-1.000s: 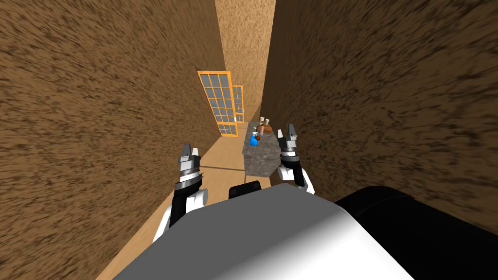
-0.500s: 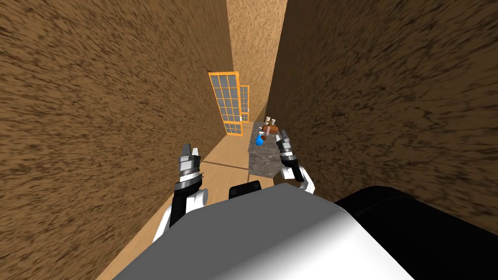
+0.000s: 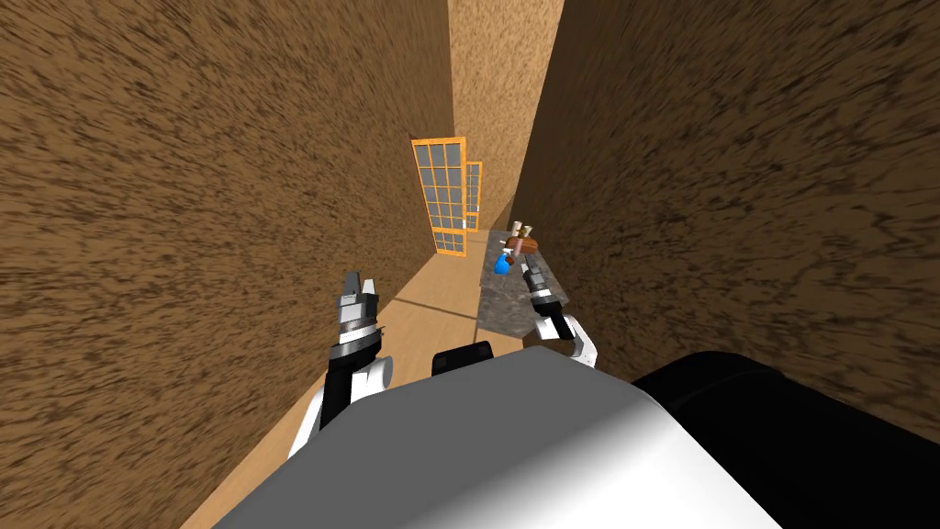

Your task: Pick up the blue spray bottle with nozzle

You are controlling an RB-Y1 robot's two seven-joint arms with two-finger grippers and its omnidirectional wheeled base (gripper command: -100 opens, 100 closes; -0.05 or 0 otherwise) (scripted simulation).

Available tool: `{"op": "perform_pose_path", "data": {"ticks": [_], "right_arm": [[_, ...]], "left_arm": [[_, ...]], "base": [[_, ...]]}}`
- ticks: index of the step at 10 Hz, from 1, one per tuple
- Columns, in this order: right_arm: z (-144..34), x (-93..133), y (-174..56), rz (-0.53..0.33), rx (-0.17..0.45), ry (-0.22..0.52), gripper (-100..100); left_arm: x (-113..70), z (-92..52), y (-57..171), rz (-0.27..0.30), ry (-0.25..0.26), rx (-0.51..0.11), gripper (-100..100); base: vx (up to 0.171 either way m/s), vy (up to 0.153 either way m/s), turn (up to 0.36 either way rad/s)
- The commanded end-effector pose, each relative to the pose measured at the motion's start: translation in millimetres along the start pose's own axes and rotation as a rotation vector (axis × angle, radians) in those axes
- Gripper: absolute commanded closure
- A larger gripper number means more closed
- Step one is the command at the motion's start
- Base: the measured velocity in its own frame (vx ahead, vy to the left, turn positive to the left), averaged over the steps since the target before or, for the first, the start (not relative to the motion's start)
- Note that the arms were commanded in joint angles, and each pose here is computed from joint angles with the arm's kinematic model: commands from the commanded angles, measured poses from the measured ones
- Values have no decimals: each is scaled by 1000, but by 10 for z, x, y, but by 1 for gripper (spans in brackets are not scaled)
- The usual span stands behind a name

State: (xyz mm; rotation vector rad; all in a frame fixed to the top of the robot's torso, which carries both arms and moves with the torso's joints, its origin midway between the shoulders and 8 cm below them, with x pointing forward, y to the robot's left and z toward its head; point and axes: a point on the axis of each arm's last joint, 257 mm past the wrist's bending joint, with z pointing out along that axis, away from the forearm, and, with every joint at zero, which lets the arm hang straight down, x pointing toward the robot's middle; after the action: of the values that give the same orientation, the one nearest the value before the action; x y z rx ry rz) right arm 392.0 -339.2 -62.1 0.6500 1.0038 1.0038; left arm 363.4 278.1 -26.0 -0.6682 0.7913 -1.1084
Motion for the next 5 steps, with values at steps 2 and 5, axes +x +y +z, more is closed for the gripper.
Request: {"op": "perform_pose_path", "data": {"ticks": [2,5], "right_arm": [[-61,-36,-335,-41,70,16,-100],[-156,-198,-816,-123,178,38,-100]], "left_arm": [[0,0,0,0,0,0,0],[0,0,0,0,0,0,0]], "base": [[-4,88,125],[-4,89,153]]}}
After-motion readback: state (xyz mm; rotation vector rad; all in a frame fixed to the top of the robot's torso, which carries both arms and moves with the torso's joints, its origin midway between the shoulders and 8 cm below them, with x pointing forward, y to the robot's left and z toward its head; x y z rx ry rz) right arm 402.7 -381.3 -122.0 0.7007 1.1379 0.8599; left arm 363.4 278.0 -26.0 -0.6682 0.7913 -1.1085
